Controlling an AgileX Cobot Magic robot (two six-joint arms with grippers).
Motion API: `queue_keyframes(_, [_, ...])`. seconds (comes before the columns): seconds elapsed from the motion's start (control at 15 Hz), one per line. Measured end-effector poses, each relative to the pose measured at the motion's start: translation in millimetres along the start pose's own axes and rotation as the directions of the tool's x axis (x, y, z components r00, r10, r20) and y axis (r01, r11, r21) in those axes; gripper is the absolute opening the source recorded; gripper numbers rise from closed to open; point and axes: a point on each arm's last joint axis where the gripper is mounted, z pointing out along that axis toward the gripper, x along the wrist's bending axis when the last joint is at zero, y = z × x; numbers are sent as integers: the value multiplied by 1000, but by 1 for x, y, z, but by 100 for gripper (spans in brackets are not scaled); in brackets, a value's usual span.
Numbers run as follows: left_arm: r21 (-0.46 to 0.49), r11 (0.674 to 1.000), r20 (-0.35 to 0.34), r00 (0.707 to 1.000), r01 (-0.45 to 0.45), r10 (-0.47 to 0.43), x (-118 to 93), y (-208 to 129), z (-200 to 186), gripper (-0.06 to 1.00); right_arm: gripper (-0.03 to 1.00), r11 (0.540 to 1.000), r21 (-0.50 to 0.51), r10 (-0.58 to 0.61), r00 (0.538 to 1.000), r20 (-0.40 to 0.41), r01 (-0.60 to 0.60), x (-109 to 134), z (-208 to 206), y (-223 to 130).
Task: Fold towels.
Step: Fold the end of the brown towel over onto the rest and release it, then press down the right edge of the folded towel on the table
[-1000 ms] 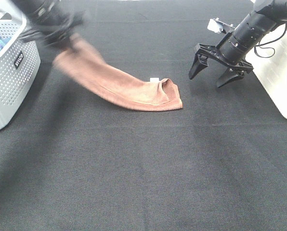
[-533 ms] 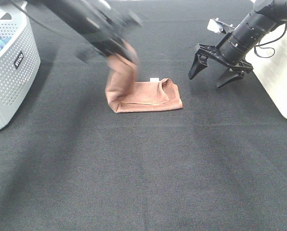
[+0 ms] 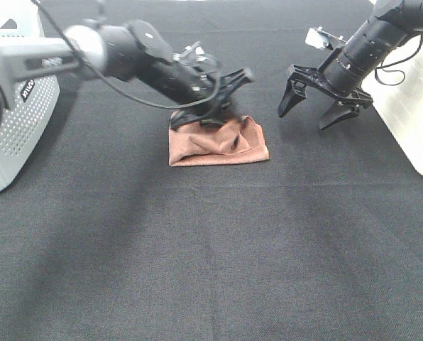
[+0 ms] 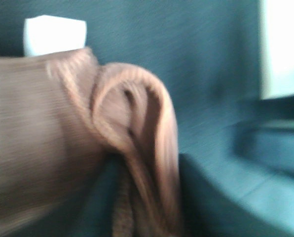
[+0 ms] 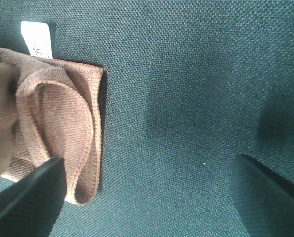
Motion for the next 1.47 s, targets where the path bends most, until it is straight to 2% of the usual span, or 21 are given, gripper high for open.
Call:
queue_keyframes(0.13, [-35,997,56,996,66,-64,-7,1,2,53,85,1000,0,1,1000,-2,-1,0,0,0])
queue_keyframes(0.27, [-36,996,76,994,76,-73,-9,1,2,54,85,1000,0,1,1000,-2,-1,0,0,0])
queue_keyframes(0.4, [-27,998,89,994,61,-58,-10,0,2,54,85,1000,-3,10,1000,-16,-10,1,0,0])
queue_keyframes(0.53, [-17,1000,93,996,5,-3,-11,3,-4,54,85,1000,4,27,998,-51,-27,5,0,0])
queue_keyframes(0.73, [-108,988,75,991,-107,115,-6,43,-50,54,85,1000,7,29,979,-201,-28,19,-3,0])
queue_keyframes(0.87, [-194,974,53,991,-113,126,5,78,-92,54,85,999,-25,25,933,-358,-36,38,-10,4])
queue_keyframes(0.93, [-215,971,46,992,-105,117,12,89,-108,54,85,998,-54,2,897,-443,-29,61,-12,6])
queue_keyframes(1.0, [-217,971,42,993,-98,110,18,96,-120,54,85,997,-75,-25,880,-474,-12,78,-10,6])
queue_keyframes(1.2, [-174,981,38,994,-91,99,28,99,-127,54,85,988,-150,-98,875,-474,30,124,5,3])
queue_keyframes(1.33, [-153,984,38,994,-93,100,29,98,-128,54,85,988,-153,-76,863,-500,-2,129,18,2])
queue_keyframes(1.47, [-140,986,40,994,-94,100,29,96,-128,54,85,995,-97,-29,856,-516,-24,118,51,-4])
